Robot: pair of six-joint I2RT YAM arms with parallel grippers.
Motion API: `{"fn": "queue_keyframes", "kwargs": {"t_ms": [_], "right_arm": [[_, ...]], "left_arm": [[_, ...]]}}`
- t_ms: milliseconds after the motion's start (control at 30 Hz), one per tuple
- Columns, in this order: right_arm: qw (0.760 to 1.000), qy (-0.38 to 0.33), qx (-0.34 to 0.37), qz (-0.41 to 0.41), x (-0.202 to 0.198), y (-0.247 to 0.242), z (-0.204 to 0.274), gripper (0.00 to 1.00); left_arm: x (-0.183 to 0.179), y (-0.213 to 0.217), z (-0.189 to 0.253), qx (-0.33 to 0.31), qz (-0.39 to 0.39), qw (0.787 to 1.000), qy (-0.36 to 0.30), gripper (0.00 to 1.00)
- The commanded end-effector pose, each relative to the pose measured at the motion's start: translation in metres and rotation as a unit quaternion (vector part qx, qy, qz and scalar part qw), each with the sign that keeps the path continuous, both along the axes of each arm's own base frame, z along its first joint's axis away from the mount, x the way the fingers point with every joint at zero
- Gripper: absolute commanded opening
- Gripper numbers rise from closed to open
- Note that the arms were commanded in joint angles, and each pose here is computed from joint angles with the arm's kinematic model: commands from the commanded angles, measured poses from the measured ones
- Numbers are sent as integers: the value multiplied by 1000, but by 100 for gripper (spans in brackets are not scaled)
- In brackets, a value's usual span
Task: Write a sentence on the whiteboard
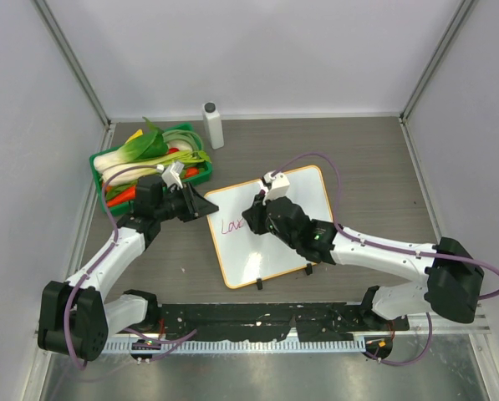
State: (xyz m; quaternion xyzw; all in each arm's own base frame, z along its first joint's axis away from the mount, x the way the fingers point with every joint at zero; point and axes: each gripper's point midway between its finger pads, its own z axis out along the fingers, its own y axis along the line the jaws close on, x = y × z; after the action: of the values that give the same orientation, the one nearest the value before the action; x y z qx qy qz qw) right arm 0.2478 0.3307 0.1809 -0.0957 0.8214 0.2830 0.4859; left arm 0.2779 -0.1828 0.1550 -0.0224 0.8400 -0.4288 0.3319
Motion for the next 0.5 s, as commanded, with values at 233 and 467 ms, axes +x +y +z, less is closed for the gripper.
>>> {"fn": "queue_keyframes", "kwargs": {"t_ms": [233,467], "right_arm": [[998,-3,-45,-35,5,-23,-13,1],[998,-12,-40,-47,7,-28,-5,1]], "left_arm": [[4,4,-1,20,3,1000,-19,0],[5,5,0,21,4,1000,-21,0]]}}
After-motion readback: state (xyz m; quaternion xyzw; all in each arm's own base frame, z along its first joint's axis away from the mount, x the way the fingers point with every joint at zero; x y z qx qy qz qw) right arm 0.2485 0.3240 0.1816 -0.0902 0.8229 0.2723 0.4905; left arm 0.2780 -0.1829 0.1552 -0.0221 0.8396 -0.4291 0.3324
